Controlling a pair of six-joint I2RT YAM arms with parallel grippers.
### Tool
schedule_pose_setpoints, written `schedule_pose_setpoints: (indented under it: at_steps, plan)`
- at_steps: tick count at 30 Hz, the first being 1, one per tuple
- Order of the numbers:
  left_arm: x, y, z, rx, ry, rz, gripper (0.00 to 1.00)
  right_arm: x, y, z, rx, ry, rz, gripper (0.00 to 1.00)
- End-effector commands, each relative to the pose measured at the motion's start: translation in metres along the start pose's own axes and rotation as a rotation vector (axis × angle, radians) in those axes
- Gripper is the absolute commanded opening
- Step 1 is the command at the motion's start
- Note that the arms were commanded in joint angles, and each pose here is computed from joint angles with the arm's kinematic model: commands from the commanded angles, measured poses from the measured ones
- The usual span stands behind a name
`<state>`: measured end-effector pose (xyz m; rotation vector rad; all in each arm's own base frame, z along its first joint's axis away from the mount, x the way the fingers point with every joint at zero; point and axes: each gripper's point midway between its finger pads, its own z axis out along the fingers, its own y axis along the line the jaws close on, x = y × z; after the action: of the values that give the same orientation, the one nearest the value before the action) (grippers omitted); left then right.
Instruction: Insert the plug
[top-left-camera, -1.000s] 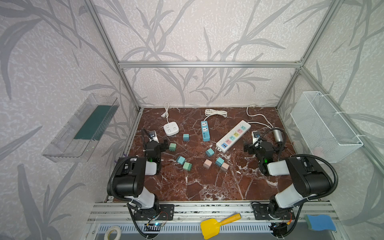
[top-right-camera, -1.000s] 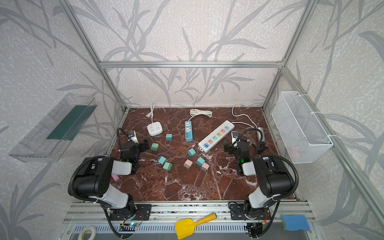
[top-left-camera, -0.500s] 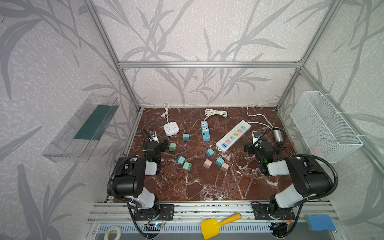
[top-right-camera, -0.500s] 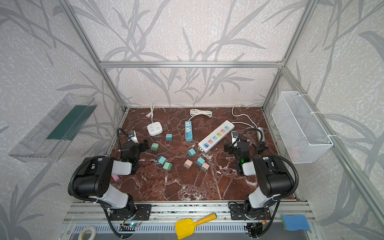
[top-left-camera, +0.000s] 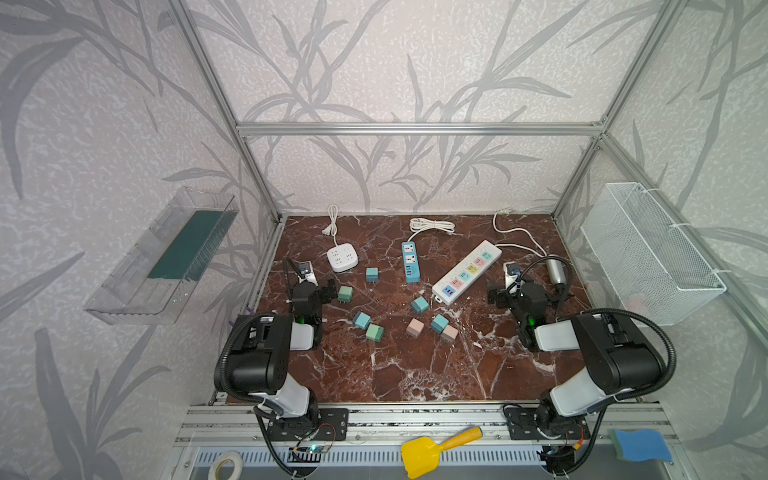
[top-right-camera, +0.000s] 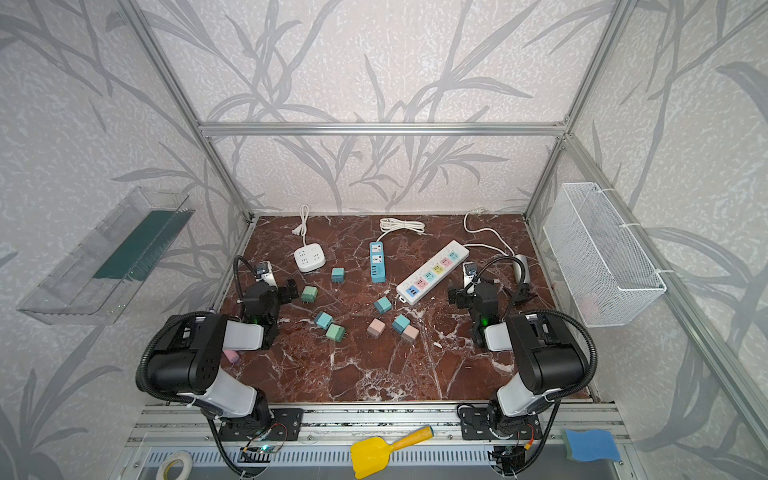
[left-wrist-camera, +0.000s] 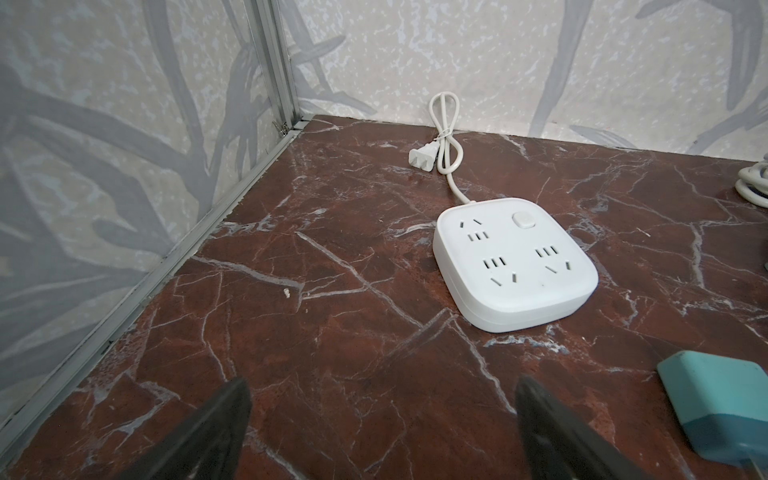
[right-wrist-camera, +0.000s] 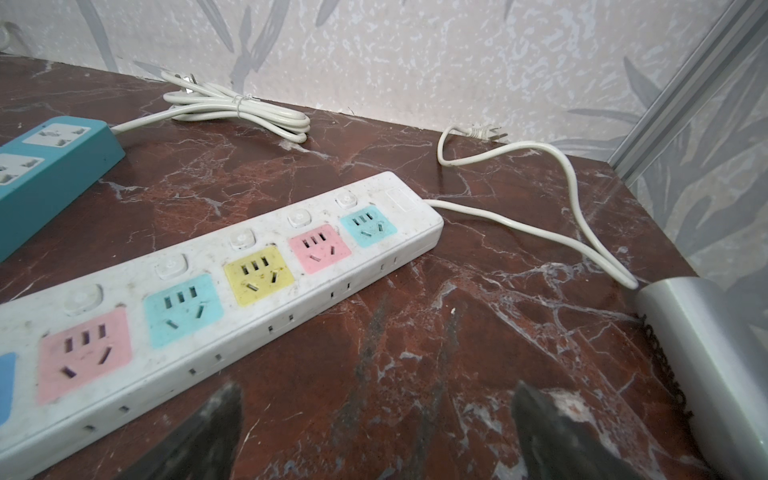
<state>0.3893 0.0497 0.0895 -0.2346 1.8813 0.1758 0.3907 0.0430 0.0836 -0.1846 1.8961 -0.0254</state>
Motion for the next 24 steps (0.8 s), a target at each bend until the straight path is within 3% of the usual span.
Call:
schedule_pose_setpoints:
  at_steps: [1, 5, 8, 11, 13, 14, 15, 16, 18, 19, 20, 21, 24]
  plan:
    - [-0.013, 0.001, -0.003, -0.011, -0.032, 0.000, 0.99, -0.011, -0.002, 0.004, 0.001, -0.021, 0.008, 0.99]
    - [-0.044, -0.003, -0.018, 0.011, 0.017, 0.014, 0.99, -0.022, -0.023, -0.002, 0.132, -0.017, 0.031, 0.99]
    - [-0.085, -0.004, -0.034, 0.019, 0.042, -0.031, 0.99, -0.058, -0.028, -0.012, 0.175, 0.046, 0.009, 0.99]
    - [-0.137, -0.009, -0.052, 0.050, -0.012, -0.187, 0.99, -0.108, -0.034, -0.033, 0.229, 0.122, 0.039, 0.99]
    - [-0.160, -0.001, -0.067, 0.011, 0.018, -0.417, 0.99, -0.125, -0.049, -0.055, 0.311, 0.199, 0.200, 0.99]
    - [-0.172, -0.006, -0.073, 0.053, 0.031, -0.475, 0.99, -0.131, -0.053, -0.062, 0.325, 0.209, 0.268, 0.99]
    - [-0.182, -0.017, -0.077, 0.138, 0.043, -0.481, 0.99, -0.135, -0.041, -0.061, 0.232, 0.197, 0.315, 0.99]
    - [-0.189, -0.017, -0.078, 0.144, 0.028, -0.520, 0.99, -0.139, -0.027, -0.061, 0.119, 0.178, 0.349, 0.99]
    - [-0.188, -0.005, -0.073, 0.100, -0.010, -0.718, 0.99, -0.141, -0.009, -0.066, 0.001, 0.142, 0.473, 0.99]
    - [-0.195, -0.011, -0.069, 0.182, -0.031, -0.749, 0.99, -0.143, -0.005, -0.070, -0.029, 0.132, 0.498, 0.99]
    - [-0.200, -0.020, -0.065, 0.271, -0.020, -0.780, 0.99, -0.140, -0.003, -0.073, -0.032, 0.161, 0.524, 0.99]
    - [-0.202, -0.025, -0.061, 0.309, 0.009, -0.808, 0.93, -0.134, -0.002, -0.075, -0.023, 0.209, 0.543, 0.93]
    - [-0.204, -0.049, -0.044, 0.382, 0.109, -0.810, 0.84, -0.107, 0.003, -0.074, 0.023, 0.381, 0.578, 0.90]
